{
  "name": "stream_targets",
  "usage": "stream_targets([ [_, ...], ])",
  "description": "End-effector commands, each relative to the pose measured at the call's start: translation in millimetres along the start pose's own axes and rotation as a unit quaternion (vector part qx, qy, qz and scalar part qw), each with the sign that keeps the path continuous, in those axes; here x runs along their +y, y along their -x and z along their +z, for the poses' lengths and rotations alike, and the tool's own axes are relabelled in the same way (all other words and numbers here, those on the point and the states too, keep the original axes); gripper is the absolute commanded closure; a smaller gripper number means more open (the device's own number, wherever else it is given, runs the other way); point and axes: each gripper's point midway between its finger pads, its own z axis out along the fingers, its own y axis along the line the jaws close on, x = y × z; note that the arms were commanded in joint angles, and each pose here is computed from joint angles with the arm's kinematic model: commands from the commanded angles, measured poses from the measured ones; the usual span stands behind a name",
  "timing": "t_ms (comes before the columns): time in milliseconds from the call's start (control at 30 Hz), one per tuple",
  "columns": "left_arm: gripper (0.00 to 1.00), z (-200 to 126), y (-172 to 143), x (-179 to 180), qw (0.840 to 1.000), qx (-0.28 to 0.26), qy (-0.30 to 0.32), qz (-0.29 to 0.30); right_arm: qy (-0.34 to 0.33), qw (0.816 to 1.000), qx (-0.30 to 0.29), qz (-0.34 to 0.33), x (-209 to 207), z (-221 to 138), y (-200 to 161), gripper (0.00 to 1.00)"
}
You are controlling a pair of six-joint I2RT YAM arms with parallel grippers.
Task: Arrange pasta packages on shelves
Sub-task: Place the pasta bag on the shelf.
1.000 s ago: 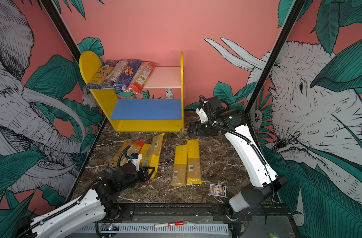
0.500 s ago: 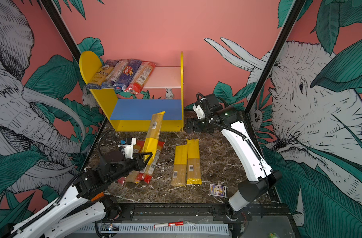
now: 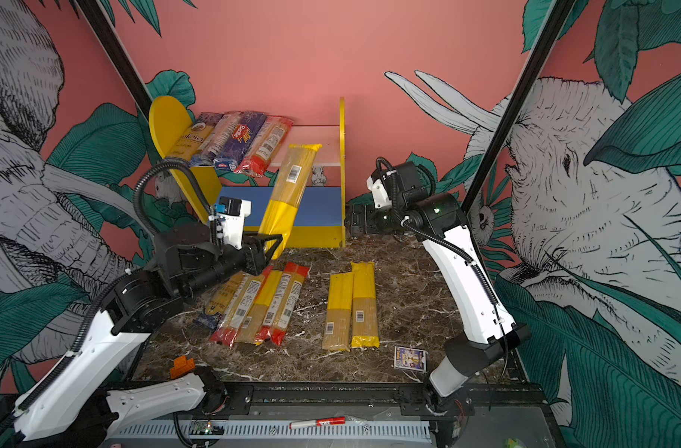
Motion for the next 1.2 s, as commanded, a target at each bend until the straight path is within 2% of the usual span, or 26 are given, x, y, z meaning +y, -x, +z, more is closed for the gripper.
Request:
stream_targets([
  [0, 1.00, -10.1, 72.5, 13.2, 0.995, -0.094, 0.011, 0.009, -0.023, 1.000, -0.016, -0.006, -7.9, -2.0, 11.7, 0.01],
  [233, 1.00, 43.2, 145.2, 51.6, 0.991, -0.132, 0.007, -0.020, -0.047, 0.998, -0.042, 0.000, -22.1, -10.5, 25.0, 0.01],
  [333, 1.00, 71.1, 171.7, 56.0, 0.991, -0.136, -0.007, -0.021, -0.058, 0.997, -0.050, 0.012, -32.2, -12.7, 27.0, 0.01],
  [500, 1.00, 99.1, 203.3, 59.5, 0.988, -0.151, -0.023, -0.023, -0.078, 0.995, -0.054, 0.034, -49.3, -11.2, 26.8, 0.01],
  [767, 1.00, 126.4, 207.6, 79.7, 0.985, -0.153, -0.044, -0.064, -0.097, 0.992, -0.048, 0.058, -64.7, -10.1, 24.0, 0.01],
  [1167, 1.00, 129.4, 201.3, 80.1, 0.985, -0.135, -0.066, -0.087, -0.092, 0.993, -0.044, 0.064, -64.2, -5.8, 24.7, 0.01],
])
